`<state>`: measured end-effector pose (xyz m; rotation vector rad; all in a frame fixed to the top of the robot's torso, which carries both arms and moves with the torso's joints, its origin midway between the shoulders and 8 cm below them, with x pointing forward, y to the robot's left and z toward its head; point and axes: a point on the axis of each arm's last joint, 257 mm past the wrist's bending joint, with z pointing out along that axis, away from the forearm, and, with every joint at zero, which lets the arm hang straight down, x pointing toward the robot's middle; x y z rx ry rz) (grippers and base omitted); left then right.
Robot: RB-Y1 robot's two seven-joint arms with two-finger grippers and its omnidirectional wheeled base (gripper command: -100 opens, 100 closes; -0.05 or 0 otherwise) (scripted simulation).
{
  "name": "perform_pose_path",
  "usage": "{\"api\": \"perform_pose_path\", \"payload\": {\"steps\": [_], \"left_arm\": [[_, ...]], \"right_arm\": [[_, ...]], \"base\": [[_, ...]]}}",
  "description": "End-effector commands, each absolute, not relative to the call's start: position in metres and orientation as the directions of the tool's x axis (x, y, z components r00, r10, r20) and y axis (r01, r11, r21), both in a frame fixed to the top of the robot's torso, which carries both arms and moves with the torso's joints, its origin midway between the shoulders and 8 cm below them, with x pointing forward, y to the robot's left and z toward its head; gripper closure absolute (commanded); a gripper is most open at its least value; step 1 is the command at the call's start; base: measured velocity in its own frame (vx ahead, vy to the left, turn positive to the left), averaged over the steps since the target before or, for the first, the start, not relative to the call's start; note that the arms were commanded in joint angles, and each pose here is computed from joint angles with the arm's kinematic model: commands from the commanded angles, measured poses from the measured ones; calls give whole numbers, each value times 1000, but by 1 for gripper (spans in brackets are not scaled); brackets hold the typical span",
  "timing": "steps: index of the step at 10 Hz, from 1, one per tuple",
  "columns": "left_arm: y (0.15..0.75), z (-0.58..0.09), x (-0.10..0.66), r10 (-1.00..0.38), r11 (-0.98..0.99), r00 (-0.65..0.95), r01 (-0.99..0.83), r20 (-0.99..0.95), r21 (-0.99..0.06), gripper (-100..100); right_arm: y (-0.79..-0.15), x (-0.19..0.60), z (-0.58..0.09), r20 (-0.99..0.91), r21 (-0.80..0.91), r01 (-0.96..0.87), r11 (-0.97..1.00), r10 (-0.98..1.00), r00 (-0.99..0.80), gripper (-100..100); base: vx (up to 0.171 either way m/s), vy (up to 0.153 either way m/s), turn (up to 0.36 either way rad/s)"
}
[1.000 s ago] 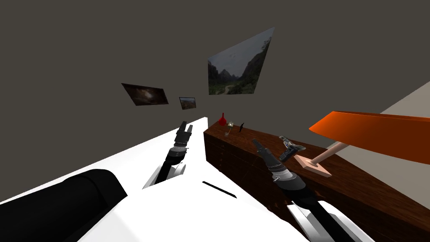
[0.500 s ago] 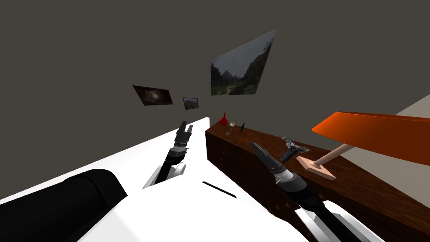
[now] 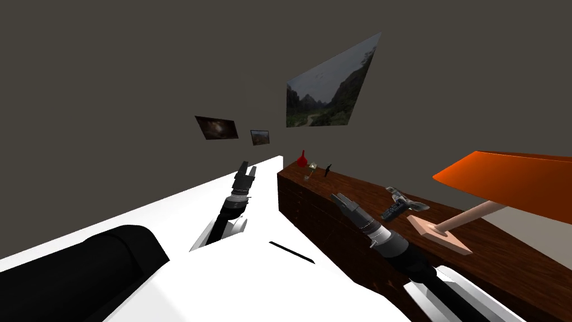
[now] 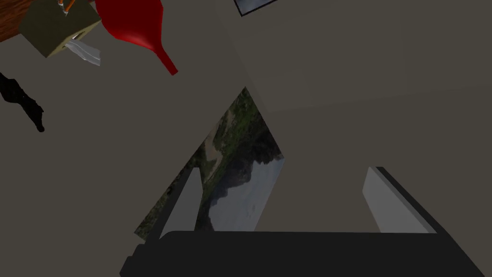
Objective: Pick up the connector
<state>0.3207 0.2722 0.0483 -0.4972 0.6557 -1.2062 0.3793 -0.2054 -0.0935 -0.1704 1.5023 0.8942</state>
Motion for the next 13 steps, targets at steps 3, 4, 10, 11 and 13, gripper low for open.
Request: {"api": "perform_pose_path", "payload": {"steps": [3,4,10,11,13], "left_arm": [[272,48,321,-957,290,214,685,-196,-668,0],[272,48,321,-957,290,214,685,-196,-669,0],[272,48,321,-957,290,213,685,-196,-668,0],[272,48,321,-957,290,214,685,-196,-669,0],[272,48,321,-957,290,214,685,-196,-669,0]], "right_arm": [[-215,380,-114,-946,323,-602,731,264,-187,-100],[-224,380,-129,-965,260,-595,760,182,-189,-100],[-253,377,-164,-974,65,-615,786,-84,-211,-100],[-266,375,-179,-962,2,-612,791,-165,-217,-100],[-270,374,-179,-954,-27,-626,779,-208,-218,-100]], "base": [[-39,-36,140],[-18,-23,278],[-17,-27,181],[-9,-36,289],[-4,-23,92]]}}
